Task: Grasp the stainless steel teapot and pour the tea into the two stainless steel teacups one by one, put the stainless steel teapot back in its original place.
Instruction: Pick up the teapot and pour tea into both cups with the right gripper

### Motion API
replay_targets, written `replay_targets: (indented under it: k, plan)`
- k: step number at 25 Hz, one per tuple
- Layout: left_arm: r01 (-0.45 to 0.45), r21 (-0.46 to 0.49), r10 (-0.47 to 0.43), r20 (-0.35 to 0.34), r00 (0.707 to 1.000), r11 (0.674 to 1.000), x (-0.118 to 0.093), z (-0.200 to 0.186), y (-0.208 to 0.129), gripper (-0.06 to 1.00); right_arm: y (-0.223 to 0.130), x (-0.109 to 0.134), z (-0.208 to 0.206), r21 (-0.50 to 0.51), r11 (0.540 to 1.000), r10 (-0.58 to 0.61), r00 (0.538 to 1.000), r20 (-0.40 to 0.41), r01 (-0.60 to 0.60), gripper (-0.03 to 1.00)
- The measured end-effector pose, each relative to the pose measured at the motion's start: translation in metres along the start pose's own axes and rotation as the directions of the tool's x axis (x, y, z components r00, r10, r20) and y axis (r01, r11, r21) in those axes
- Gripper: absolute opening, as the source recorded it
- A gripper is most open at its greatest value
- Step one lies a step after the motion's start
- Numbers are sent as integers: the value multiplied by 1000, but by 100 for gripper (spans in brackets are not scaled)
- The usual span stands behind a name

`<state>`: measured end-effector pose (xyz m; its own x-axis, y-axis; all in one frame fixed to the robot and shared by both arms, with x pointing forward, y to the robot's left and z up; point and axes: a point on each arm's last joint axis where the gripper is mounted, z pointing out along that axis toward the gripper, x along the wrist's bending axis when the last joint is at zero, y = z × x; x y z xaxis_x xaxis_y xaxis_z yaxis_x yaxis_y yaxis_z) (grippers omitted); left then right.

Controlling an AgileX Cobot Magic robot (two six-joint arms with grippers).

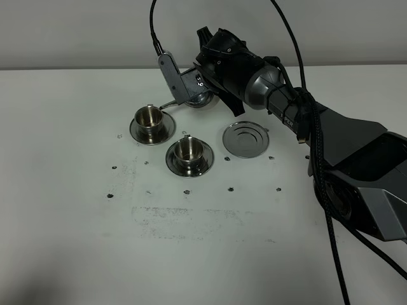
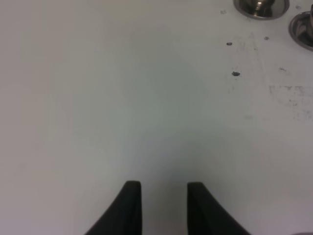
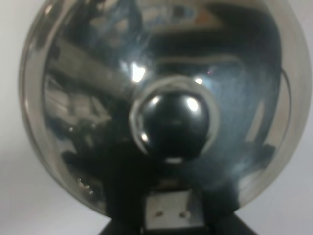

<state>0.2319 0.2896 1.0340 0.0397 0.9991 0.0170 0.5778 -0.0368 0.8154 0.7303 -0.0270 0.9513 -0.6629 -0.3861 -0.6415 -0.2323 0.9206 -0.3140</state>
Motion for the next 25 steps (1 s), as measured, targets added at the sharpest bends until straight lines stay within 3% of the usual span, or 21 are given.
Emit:
replay_targets:
  k: [25]
  plan:
    - [0,0,0,0,1000,1000,0,0,0,28,15,-4,-9,23,997,-73,996,49,72,18]
